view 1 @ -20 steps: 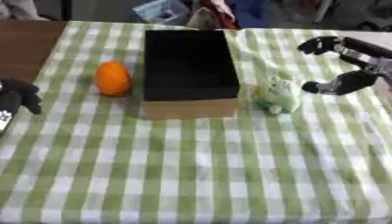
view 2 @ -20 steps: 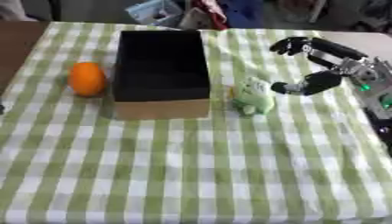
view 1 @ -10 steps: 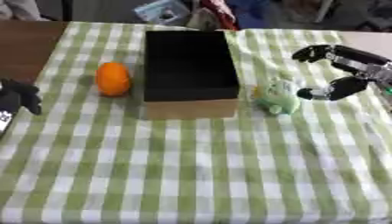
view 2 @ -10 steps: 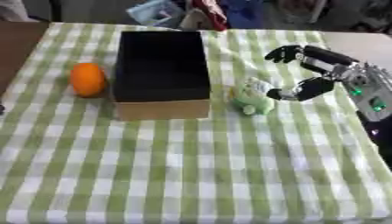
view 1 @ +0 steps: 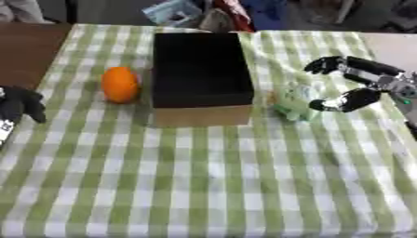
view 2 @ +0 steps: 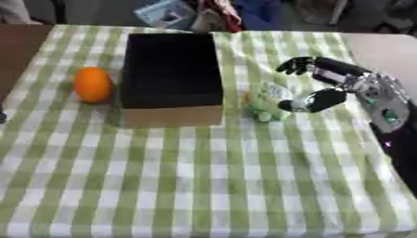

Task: Pick up objects on the table and place them in the box.

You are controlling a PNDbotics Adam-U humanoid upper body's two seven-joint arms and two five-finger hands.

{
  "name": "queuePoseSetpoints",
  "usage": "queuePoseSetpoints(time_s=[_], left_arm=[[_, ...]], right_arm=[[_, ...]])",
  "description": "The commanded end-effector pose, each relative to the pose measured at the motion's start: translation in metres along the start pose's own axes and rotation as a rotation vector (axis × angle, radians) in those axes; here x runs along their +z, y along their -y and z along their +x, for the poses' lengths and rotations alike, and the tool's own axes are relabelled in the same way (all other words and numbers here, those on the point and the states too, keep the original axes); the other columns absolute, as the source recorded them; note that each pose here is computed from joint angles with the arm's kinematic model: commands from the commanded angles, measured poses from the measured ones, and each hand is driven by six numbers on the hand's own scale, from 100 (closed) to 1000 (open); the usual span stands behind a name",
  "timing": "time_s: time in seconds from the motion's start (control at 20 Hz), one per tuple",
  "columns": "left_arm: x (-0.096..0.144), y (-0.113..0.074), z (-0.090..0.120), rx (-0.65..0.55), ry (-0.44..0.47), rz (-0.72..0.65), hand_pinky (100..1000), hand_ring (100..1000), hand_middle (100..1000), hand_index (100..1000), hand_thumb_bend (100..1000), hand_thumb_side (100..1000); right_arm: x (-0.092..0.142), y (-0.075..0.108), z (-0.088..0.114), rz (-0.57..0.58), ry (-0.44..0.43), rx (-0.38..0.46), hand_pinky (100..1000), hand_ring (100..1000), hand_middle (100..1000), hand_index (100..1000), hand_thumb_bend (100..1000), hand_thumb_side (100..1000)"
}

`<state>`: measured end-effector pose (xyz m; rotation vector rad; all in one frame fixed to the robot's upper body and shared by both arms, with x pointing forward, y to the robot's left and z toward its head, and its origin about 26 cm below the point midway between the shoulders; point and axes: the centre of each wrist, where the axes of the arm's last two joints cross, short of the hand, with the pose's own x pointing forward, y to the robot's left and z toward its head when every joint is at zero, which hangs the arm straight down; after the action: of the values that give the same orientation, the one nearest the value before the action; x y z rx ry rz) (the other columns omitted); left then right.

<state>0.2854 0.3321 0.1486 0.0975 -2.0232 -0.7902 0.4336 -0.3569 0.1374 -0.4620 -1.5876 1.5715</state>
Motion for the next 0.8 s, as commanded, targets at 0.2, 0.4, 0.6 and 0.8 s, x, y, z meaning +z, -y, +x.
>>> queuePoseSetpoints(time_s=[0.2, 0.4, 0.6, 0.8], left_arm=[[-0.001, -0.005, 0.005, -0.019, 0.014, -0.007, 634, 532, 546, 717, 100, 670], [-0.002, -0.005, 0.005, -0.018, 0.016, -0.009, 633, 532, 546, 717, 100, 671], [-0.002, -0.005, 0.005, -0.017, 0.016, -0.010, 633, 533, 546, 717, 100, 671], [-0.002, -0.004, 0.004, -0.017, 0.015, -0.009, 633, 533, 546, 717, 100, 672]], right_arm=[[-0.001, 0.009, -0.002, -0.006, -0.010, 0.028, 858, 875, 894, 938, 452, 622], [-0.004, 0.005, -0.003, -0.002, -0.021, 0.023, 855, 872, 891, 938, 449, 627], [-0.007, -0.001, -0.006, 0.003, -0.044, 0.015, 852, 869, 886, 939, 447, 631], [-0.007, -0.007, -0.009, 0.006, -0.064, 0.010, 850, 868, 885, 940, 446, 637]])
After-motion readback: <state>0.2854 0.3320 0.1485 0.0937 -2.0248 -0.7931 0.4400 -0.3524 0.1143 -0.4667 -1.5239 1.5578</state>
